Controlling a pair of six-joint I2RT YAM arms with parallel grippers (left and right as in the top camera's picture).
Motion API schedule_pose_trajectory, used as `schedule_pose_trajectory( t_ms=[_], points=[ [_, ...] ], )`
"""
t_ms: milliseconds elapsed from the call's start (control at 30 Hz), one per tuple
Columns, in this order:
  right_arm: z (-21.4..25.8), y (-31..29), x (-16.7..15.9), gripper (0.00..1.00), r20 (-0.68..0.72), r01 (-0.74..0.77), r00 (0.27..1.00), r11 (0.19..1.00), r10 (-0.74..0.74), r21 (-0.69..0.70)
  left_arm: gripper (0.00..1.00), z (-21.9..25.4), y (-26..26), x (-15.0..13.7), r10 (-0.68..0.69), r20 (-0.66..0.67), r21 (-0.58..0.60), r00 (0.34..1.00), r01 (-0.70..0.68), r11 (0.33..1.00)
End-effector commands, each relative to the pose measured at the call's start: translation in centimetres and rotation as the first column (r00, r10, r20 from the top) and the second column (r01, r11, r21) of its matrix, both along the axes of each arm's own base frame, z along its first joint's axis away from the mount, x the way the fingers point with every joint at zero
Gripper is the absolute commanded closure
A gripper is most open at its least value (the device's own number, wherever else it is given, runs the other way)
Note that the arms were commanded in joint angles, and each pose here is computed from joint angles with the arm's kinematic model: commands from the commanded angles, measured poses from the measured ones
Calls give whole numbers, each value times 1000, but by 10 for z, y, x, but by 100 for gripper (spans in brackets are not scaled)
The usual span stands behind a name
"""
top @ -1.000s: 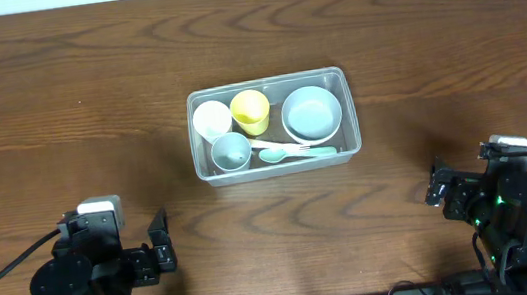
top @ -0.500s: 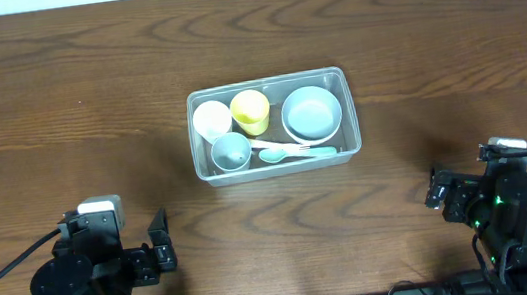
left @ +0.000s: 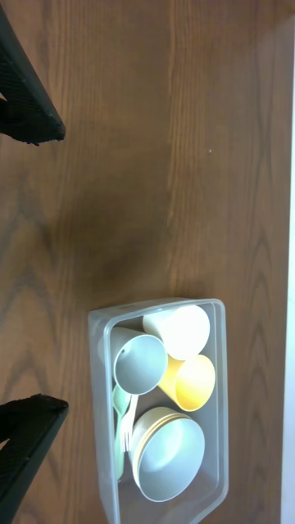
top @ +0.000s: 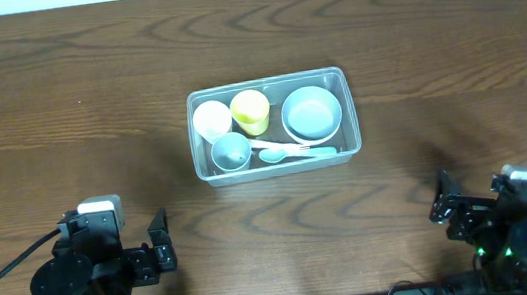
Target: Pack container
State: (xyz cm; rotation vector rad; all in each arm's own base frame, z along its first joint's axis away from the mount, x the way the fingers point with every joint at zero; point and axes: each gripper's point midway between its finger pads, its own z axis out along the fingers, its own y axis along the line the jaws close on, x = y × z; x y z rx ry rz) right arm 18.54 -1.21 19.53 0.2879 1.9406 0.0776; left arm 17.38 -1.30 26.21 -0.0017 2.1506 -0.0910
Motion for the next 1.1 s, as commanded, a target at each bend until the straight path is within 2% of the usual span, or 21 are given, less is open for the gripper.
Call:
schedule_pose_trajectory(
  t_ms=[0,167,267,400,533,667,1067],
  points=[
    [-15,7,8,1,58,-40,998,999,40,1,2,0,1,0,15,1,-9,1000,-15,1000],
    [-10,16,36,1,200,-88,975,996,91,-25,2,0,1,0,15,1,-9,1000,-15,1000],
    [-4,18,52,1,321,-92,940,993,113,-79,2,0,1,0,15,1,-9,1000,-15,1000],
    [-7,27,60,1,405,-126,894,975,192,-184,2,0,1,0,15,1,-9,1000,-15,1000],
    [-33,38,60,1,290,-209,907,926,304,-315,2,0,1,0,15,1,-9,1000,-15,1000],
    [-38,39,59,1,281,-218,914,939,292,-268,2,0,1,0,15,1,-9,1000,-15,1000],
    [-38,39,59,1,281,-218,914,939,292,-268,2,0,1,0,15,1,-9,1000,-15,1000]
  ],
)
